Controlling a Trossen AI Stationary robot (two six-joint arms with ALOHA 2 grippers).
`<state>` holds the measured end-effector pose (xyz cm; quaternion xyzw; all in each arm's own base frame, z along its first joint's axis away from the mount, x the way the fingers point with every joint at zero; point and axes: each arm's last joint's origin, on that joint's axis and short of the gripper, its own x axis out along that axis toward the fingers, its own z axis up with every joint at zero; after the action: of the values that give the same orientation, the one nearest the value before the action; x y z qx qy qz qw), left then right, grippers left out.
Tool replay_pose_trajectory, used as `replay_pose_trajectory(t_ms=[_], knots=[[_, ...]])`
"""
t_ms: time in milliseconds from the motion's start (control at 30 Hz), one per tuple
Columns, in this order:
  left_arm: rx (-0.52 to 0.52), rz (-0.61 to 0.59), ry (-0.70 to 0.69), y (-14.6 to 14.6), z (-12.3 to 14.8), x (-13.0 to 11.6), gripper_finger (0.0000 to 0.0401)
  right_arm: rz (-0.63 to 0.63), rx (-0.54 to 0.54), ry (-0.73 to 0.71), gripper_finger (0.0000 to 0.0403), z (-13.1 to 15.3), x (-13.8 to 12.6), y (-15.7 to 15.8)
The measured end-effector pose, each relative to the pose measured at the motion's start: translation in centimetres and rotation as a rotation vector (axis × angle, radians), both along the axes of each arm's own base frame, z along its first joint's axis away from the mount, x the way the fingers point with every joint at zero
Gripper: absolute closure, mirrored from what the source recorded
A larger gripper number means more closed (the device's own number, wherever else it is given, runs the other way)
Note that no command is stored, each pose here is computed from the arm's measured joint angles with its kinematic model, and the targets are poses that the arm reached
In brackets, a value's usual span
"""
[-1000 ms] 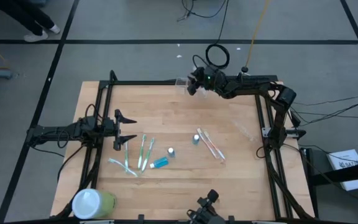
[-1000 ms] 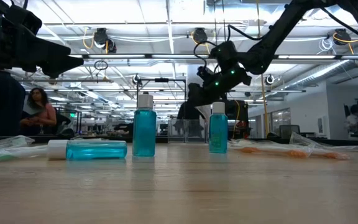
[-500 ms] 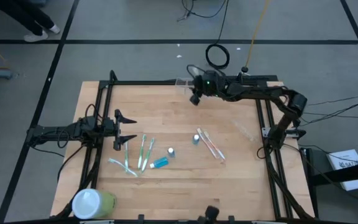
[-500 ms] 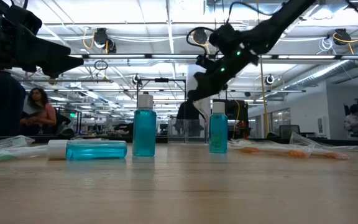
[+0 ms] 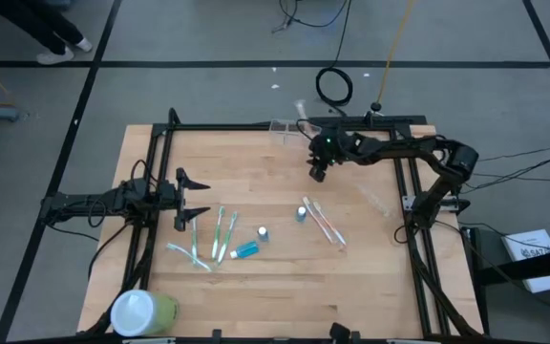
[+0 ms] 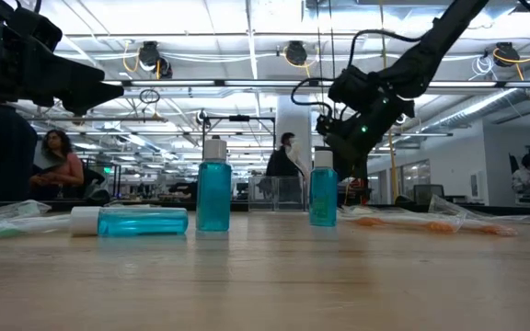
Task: Pick & Place toothbrushing station
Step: Adjust the transparent organizer, then put the blue mouthwash into the transparent organizer
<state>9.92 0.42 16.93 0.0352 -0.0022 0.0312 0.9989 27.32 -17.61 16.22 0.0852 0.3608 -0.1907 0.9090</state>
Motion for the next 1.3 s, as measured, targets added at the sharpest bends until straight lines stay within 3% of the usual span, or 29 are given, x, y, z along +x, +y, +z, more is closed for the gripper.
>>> replay_pose_trajectory(t_ms=[200,800,1067,1300], knots=[[0.0,0.0,0.0,0.0,0.0,0.0,0.0091,-0.058,-0.017,0.001,0.0289,-0.6,-0.9,-0.7],[0.0,0.0,0.0,0.0,0.0,0.0,0.0091,-0.233,-0.221,0.017,0.0289,0.2,-1.2,-2.1],[0.0,0.0,0.0,0.0,0.0,0.0,0.0091,-0.177,-0.133,0.001,0.0289,0.2,-0.9,-1.1],[0.0,0.0,0.0,0.0,0.0,0.0,0.0091,-0.076,-0.01,-0.016,0.0289,2.5,-0.9,2.5]])
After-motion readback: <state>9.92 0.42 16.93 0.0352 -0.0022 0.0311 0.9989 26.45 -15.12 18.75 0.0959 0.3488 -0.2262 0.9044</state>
